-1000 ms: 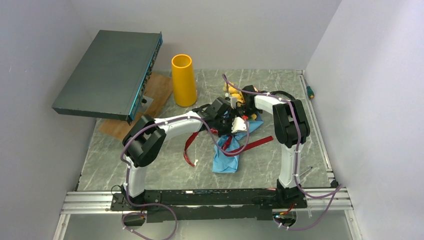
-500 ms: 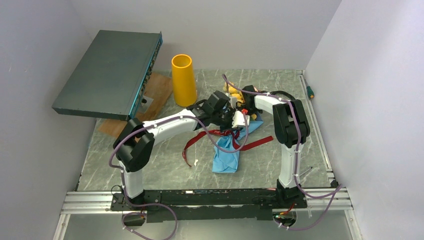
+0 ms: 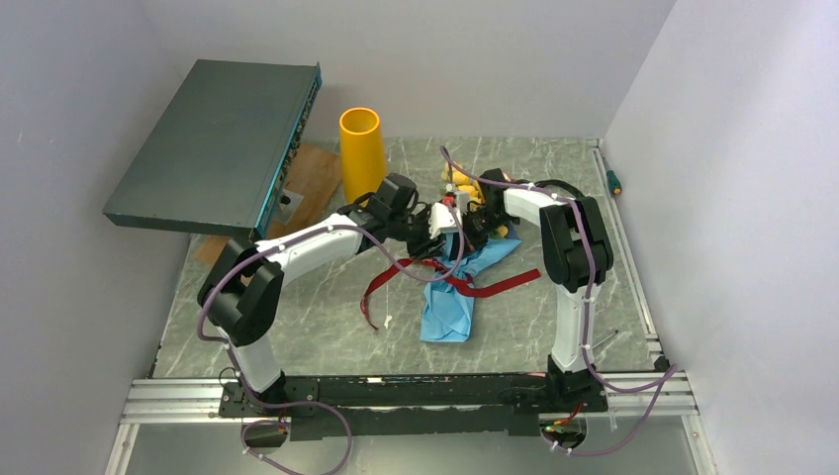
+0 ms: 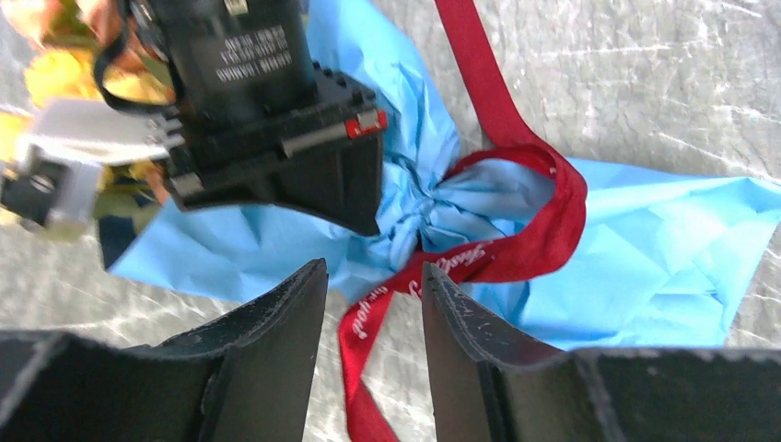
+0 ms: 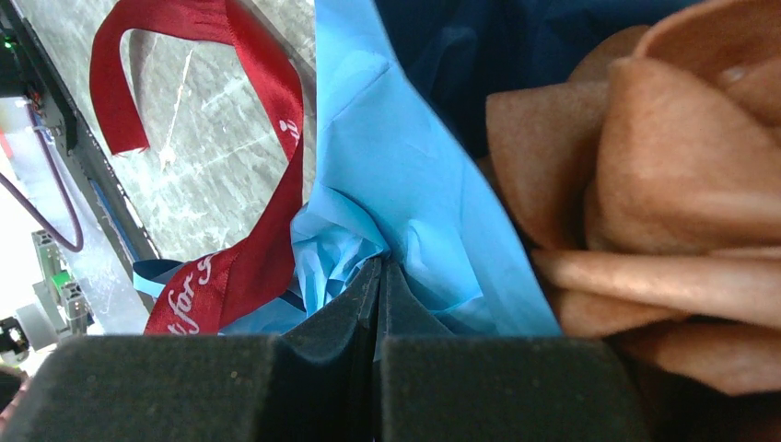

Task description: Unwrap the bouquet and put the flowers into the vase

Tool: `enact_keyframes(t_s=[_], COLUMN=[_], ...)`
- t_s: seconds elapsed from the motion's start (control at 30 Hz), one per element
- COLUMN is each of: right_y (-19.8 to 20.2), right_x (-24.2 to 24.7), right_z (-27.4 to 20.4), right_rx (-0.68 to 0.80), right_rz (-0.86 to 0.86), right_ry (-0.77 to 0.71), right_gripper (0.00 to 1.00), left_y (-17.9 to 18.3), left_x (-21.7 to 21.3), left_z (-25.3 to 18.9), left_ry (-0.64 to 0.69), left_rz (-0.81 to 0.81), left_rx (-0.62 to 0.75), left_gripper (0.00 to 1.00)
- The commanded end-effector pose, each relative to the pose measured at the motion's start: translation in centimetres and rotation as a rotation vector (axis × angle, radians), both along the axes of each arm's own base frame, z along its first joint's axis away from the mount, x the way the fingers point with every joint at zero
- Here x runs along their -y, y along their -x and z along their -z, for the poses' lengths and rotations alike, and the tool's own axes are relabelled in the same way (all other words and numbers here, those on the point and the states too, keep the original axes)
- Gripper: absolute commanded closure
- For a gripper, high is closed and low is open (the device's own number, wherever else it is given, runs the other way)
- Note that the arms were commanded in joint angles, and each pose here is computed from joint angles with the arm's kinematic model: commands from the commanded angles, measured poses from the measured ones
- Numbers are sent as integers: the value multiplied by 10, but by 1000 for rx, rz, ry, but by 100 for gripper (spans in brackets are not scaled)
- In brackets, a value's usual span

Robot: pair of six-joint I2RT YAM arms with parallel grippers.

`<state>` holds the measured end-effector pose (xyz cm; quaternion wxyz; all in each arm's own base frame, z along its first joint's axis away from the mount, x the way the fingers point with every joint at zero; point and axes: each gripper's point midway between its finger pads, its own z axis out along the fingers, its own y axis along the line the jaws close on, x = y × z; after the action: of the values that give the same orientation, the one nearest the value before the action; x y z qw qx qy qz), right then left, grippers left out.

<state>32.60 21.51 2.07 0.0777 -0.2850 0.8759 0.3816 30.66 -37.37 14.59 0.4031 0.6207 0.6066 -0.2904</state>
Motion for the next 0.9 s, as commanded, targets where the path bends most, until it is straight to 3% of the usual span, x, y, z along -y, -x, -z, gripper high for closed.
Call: enact_keyframes(t_s=[0.0,0.2,0.57,0.87], right_y=[12,8,-5,6], right_x=[22,14,-6,-7], right_z=[34,13,-57,-113], right_rx=[-31,-7,32,71], right_rz=[-24,-27,-18,-56], right_ry=[141,94,-31,-86], right_gripper=[100,98,49,43], left_y=[0,13,16,29], left_x=[-9,-20,-14,-6], left_z=[-4,21,24,12], left_ry=[26,-13,-20,-18], left_rz=[-49,-6,48,75], left_rx=[-32,-38,-44,25], left_gripper=[51,51,54,56])
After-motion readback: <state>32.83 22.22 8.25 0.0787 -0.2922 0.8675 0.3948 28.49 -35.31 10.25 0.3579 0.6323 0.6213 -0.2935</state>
